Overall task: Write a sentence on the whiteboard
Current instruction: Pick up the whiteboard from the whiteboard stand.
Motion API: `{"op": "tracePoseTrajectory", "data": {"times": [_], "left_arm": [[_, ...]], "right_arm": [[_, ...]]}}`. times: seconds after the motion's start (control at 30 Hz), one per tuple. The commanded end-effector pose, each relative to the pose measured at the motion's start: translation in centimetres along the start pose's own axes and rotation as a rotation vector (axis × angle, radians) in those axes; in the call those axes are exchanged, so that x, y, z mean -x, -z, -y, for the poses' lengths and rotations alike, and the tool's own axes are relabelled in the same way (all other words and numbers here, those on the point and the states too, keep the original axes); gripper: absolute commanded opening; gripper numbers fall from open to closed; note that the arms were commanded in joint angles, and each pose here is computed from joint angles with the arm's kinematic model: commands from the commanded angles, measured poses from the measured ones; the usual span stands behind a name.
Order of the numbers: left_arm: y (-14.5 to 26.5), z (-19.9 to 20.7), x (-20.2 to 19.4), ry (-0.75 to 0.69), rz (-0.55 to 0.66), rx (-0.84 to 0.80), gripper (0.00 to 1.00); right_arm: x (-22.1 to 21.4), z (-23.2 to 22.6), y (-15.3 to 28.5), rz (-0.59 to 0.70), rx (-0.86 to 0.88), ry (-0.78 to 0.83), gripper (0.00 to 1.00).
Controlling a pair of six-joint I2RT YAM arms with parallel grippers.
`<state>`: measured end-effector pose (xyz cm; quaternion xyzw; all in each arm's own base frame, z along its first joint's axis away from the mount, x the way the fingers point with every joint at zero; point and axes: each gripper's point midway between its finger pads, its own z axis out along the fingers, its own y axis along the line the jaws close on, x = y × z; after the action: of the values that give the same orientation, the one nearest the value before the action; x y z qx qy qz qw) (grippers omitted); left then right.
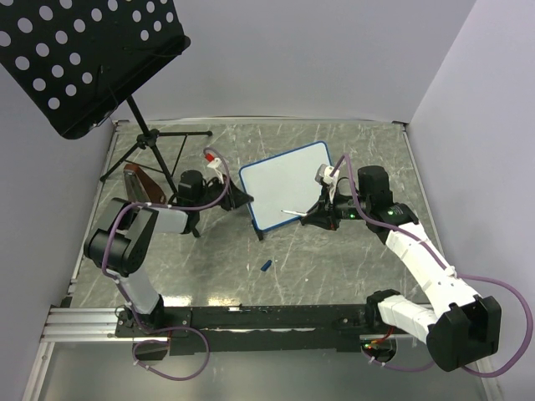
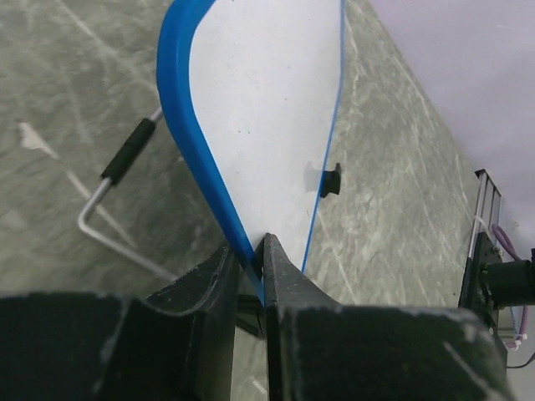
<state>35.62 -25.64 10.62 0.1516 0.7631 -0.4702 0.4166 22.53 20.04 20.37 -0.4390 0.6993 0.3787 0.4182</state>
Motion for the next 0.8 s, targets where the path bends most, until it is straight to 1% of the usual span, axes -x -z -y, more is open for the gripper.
{"op": "tracePoseTrajectory", "data": {"times": [0.0, 0.13, 0.3, 0.33, 0.47, 0.77], "left_arm": [[-0.9, 0.9, 0.1, -0.043, 0.058, 0.0, 0.02], [-0.8, 1.0, 0.6, -0.041, 0.09, 0.021, 0.02], [-1.0, 0.8, 2.1, -0.071, 0.077, 0.05, 0.01], [-1.2, 1.0, 3.0, -0.078, 0.08, 0.038, 0.01], [-1.6, 1.4, 4.0, -0.079, 0.068, 0.024, 0.01], [-1.5, 2.4, 4.3, -0.064, 0.072, -0.015, 0.01]], "right_arm": [[2.1, 0.4, 0.6, 0.044, -0.012, 0.076, 0.0], [2.1, 0.4, 0.6, 0.045, -0.013, 0.081, 0.0], [2.1, 0.4, 0.5, 0.043, -0.011, 0.08, 0.0], [2.1, 0.5, 0.6, 0.043, -0.014, 0.08, 0.0], [2.0, 0.4, 0.6, 0.042, -0.017, 0.083, 0.0], [2.2, 0.3, 0.7, 0.047, -0.015, 0.086, 0.0]]}}
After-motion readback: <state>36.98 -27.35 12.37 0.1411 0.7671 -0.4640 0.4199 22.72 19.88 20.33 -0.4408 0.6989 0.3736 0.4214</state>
